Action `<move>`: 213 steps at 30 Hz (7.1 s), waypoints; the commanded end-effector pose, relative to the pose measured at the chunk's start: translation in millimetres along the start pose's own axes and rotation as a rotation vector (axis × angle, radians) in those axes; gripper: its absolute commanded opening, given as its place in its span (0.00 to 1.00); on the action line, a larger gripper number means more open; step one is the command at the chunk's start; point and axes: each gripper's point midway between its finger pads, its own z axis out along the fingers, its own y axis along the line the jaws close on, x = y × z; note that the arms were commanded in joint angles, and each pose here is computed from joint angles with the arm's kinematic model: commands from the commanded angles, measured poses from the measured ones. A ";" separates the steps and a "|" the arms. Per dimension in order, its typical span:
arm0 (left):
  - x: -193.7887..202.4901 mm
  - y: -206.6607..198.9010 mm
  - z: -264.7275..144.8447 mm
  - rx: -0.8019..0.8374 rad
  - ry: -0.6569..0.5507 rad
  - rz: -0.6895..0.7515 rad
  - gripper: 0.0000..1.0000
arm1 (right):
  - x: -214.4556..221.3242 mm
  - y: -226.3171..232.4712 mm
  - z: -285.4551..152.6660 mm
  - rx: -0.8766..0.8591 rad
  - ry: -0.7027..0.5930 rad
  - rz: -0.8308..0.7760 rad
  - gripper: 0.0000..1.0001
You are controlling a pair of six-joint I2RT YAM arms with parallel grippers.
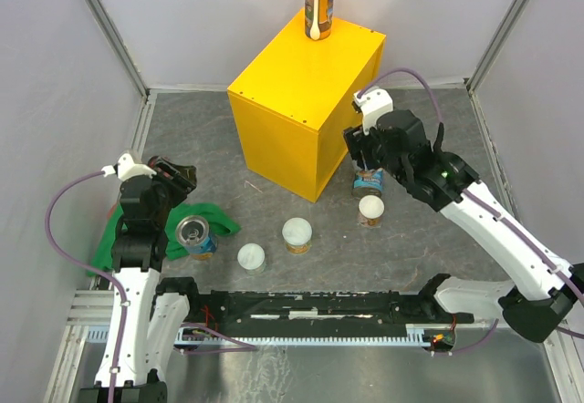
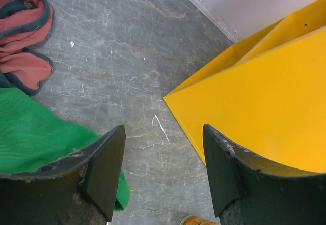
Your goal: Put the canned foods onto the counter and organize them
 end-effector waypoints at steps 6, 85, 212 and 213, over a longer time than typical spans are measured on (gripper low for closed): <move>-4.7 -8.9 -0.7 0.037 -0.020 -0.028 0.69 | -97.3 -37.9 -18.1 0.068 -0.246 0.077 0.01; 16.8 26.0 12.0 -0.077 -0.002 0.005 0.71 | -287.2 -116.1 13.4 0.139 -0.607 0.168 0.01; 16.8 31.1 8.1 -0.105 0.000 0.010 0.71 | -231.9 -112.0 111.8 0.107 -0.442 0.176 0.80; 16.4 30.1 8.0 -0.102 0.000 0.008 0.71 | -231.0 -111.5 109.3 0.104 -0.440 0.178 0.82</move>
